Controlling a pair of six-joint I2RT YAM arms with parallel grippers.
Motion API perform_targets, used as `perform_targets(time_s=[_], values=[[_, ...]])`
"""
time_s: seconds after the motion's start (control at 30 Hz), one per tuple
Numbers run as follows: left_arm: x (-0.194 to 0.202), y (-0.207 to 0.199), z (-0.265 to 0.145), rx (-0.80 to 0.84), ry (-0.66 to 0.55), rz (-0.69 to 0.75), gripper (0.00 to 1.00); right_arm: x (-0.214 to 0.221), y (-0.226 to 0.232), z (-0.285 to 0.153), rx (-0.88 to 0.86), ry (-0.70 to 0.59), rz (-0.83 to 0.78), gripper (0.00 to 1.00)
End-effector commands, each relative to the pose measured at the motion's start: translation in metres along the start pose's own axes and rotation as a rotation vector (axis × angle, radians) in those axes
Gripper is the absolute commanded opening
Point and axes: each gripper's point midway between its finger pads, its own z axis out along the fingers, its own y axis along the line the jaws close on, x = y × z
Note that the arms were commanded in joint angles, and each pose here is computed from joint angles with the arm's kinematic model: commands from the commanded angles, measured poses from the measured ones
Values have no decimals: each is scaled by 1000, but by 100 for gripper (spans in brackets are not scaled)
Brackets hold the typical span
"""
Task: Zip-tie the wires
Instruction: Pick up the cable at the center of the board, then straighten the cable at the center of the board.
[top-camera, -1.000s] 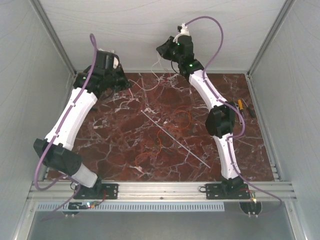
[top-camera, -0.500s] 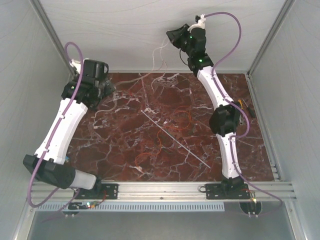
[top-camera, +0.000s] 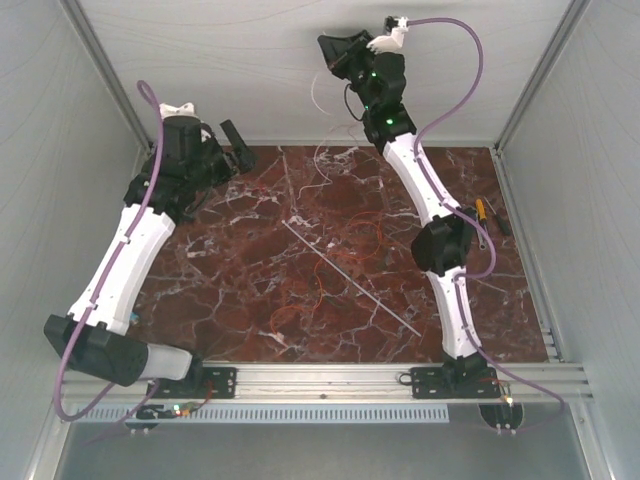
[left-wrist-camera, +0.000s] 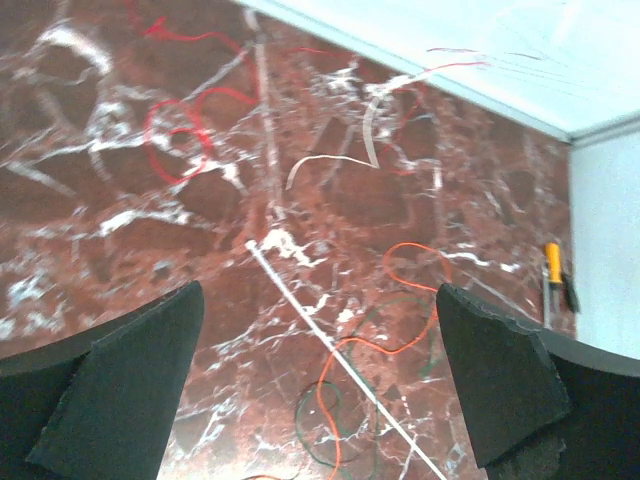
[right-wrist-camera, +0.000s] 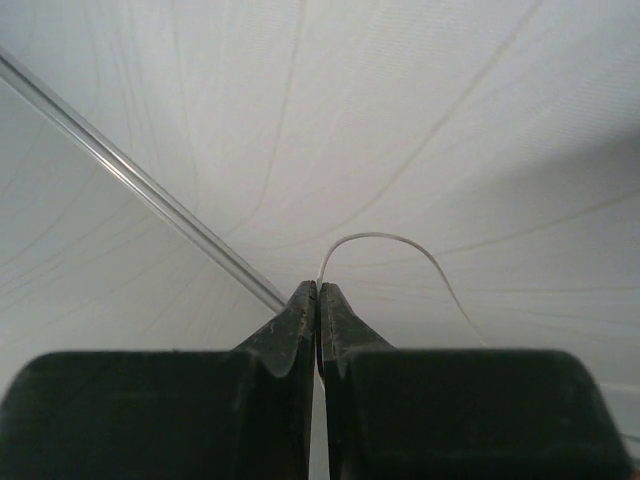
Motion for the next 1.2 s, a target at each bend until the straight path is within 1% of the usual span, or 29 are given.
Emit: perform_targets(time_s=[0.0,0.13,0.27,0.37,0.47,0.57,0.7,0.77,0.9,1.03,1.17], values=[[-18,-53,1,272,-46,61,100,-64,50,-1,-90,-231,-77,0],[-15,-74,-2,394,-38,64,99,-118,81,-14,-107,-405,-263,0],[-11,-96,1,521,-71,88,100,-152,113,-32,-141,-485,-451,0],[-8,-116,8,600,-85,111,100,-173,126,-42,-133,-540,-501,0],[-1,-137,20,656,-92,171,100,-190,130,-50,-112,-581,-534,0],[10,-150,32,710,-140,235,98,-210,134,-59,-86,-628,-562,0],[26,-151,45,739,-199,229,90,-224,140,-68,-70,-635,-594,0],[36,-155,50,748,-182,245,90,-230,143,-73,-62,-639,-611,0],[55,-164,51,770,-143,289,94,-246,143,-83,-20,-655,-620,0],[77,-173,43,817,-102,297,93,-251,145,-92,27,-623,-619,0],[95,-180,23,861,-70,296,91,-259,150,-111,66,-616,-624,0]])
